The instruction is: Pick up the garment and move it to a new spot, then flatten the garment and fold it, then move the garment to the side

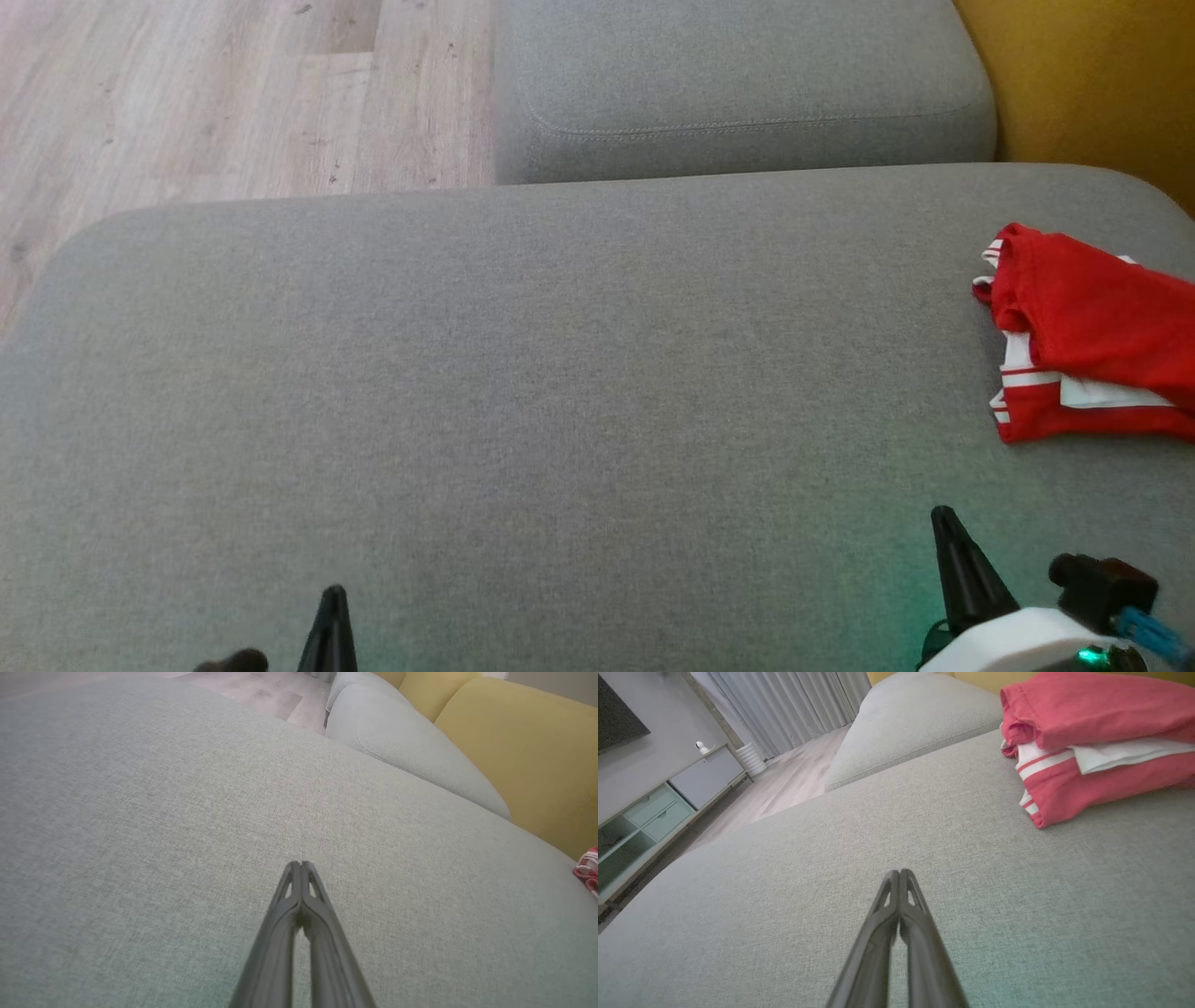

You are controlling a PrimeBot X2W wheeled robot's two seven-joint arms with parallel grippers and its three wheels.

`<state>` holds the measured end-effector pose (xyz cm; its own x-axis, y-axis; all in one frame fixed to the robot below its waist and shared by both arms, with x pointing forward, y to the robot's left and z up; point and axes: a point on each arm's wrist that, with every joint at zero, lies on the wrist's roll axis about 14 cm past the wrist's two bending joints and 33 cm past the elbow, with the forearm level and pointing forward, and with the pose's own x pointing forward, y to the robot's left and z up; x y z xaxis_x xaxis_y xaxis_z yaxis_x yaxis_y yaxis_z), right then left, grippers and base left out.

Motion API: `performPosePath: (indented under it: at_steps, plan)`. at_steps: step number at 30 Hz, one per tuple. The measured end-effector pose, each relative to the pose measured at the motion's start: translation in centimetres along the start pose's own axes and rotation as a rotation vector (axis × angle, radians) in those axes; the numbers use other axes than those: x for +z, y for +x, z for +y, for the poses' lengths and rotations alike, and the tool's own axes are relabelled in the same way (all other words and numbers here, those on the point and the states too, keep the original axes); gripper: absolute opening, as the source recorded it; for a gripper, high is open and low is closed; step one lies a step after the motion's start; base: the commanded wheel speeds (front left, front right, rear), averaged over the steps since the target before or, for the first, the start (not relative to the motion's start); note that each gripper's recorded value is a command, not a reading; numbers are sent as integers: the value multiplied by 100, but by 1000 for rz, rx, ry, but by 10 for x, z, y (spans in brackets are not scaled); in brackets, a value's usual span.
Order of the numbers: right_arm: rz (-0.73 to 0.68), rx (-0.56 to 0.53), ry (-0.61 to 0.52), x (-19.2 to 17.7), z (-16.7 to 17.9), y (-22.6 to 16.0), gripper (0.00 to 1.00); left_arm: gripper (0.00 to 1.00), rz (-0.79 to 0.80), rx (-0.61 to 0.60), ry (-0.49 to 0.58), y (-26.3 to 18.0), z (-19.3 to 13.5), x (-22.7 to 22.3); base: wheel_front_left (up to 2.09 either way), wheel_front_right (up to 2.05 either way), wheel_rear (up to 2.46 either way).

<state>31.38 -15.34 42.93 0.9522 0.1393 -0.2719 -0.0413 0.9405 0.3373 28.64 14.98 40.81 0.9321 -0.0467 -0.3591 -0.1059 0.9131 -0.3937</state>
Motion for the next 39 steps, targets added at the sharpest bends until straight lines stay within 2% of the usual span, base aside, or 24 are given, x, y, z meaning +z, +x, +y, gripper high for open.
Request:
performPosePath:
  at_steps: [39]
  plan:
    - [-82,-16,467,23,-11,13,0,0,0,-14,-415,27,2,28,0,0,0]
